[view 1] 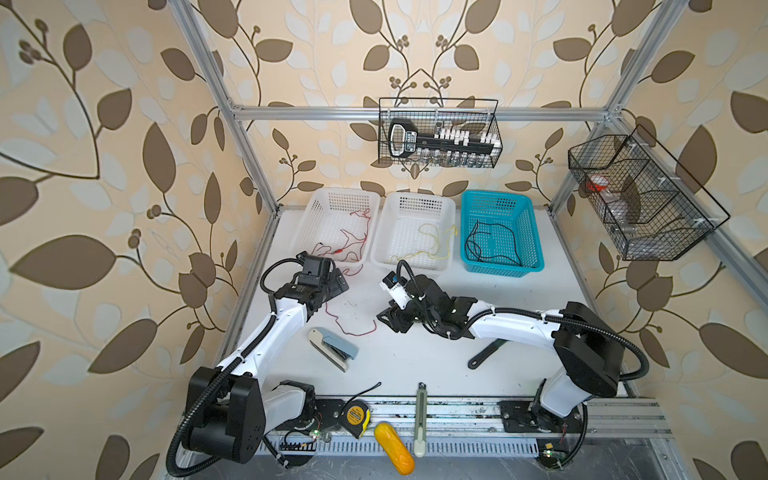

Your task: Untangle the cables

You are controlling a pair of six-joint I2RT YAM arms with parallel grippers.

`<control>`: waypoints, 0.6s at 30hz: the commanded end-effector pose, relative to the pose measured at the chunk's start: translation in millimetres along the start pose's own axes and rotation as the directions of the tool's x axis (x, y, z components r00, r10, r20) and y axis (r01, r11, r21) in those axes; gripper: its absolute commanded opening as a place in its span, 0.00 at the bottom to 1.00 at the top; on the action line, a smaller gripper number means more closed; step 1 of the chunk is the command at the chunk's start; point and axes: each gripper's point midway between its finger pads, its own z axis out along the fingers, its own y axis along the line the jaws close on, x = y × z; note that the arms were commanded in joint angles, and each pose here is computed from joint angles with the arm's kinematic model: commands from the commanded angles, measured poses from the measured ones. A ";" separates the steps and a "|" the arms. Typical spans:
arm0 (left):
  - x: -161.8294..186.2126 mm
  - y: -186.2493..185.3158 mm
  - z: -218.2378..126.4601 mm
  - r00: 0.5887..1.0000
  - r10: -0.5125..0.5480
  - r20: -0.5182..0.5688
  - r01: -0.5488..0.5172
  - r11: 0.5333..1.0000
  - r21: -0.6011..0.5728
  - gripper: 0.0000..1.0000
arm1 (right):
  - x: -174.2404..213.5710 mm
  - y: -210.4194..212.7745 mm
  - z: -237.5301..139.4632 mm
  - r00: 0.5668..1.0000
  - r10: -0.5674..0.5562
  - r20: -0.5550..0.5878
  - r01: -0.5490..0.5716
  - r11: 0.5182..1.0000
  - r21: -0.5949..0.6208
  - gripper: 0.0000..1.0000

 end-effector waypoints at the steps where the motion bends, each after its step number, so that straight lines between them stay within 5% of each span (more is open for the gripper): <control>1: -12.1 2.6 8.9 0.997 -0.030 0.071 0.031 0.999 -0.010 0.97 | -7.0 2.2 -4.1 0.999 -0.032 0.018 0.032 0.999 0.004 0.60; 9: -9.8 -2.1 39.0 0.999 0.004 0.042 -0.003 1.000 -0.026 0.93 | 0.2 -2.6 -10.0 0.999 -0.033 0.008 0.032 0.999 0.030 0.60; 18: -7.3 -1.2 63.0 1.000 0.014 -0.002 -0.014 0.998 -0.059 0.72 | 5.6 -10.4 -16.7 0.999 -0.041 -0.004 0.041 0.997 0.072 0.61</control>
